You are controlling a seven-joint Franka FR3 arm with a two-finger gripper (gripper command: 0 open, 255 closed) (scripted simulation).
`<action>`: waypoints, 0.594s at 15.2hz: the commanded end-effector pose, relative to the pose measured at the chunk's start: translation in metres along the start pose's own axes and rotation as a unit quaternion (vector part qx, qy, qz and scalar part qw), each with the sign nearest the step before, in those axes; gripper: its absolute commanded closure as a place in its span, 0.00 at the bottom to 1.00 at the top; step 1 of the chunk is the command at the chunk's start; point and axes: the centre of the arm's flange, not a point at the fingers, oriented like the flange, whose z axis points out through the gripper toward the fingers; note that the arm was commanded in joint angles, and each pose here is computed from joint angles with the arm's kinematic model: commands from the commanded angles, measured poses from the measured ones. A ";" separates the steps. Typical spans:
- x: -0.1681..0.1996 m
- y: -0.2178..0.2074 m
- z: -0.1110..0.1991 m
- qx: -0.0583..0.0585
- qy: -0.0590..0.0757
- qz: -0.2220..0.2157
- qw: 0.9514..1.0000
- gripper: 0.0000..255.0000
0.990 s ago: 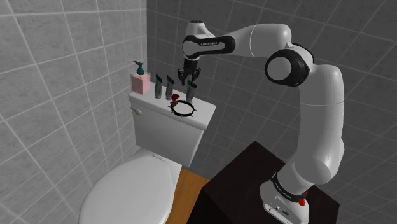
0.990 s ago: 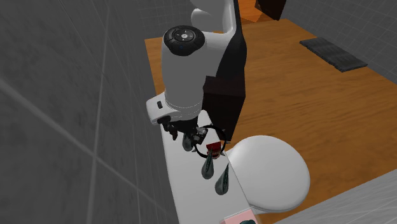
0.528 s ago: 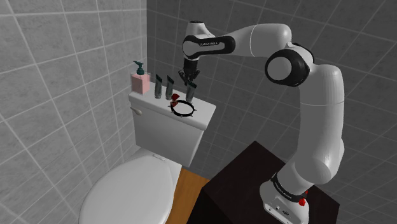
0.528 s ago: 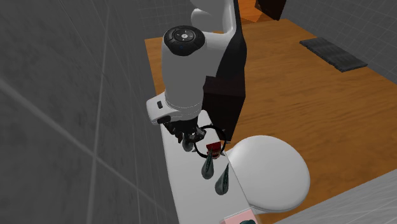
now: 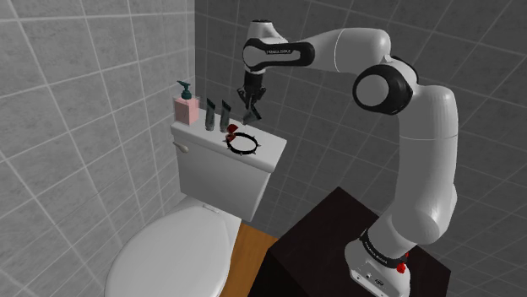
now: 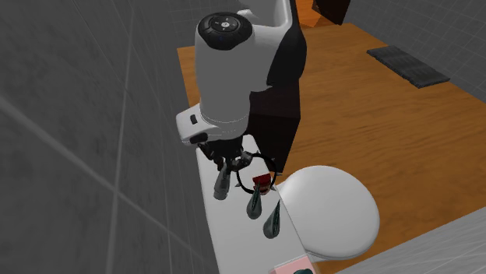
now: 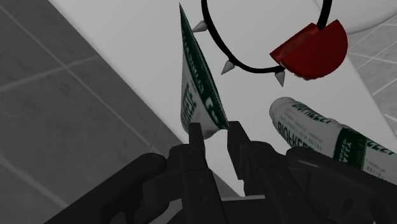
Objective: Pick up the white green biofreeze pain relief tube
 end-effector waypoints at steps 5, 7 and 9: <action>0.001 0.003 -0.032 0.000 0.000 0.000 1.000 1.00; 0.002 0.004 -0.043 0.000 0.000 0.000 1.000 1.00; 0.002 0.005 -0.053 0.000 0.000 0.000 1.000 1.00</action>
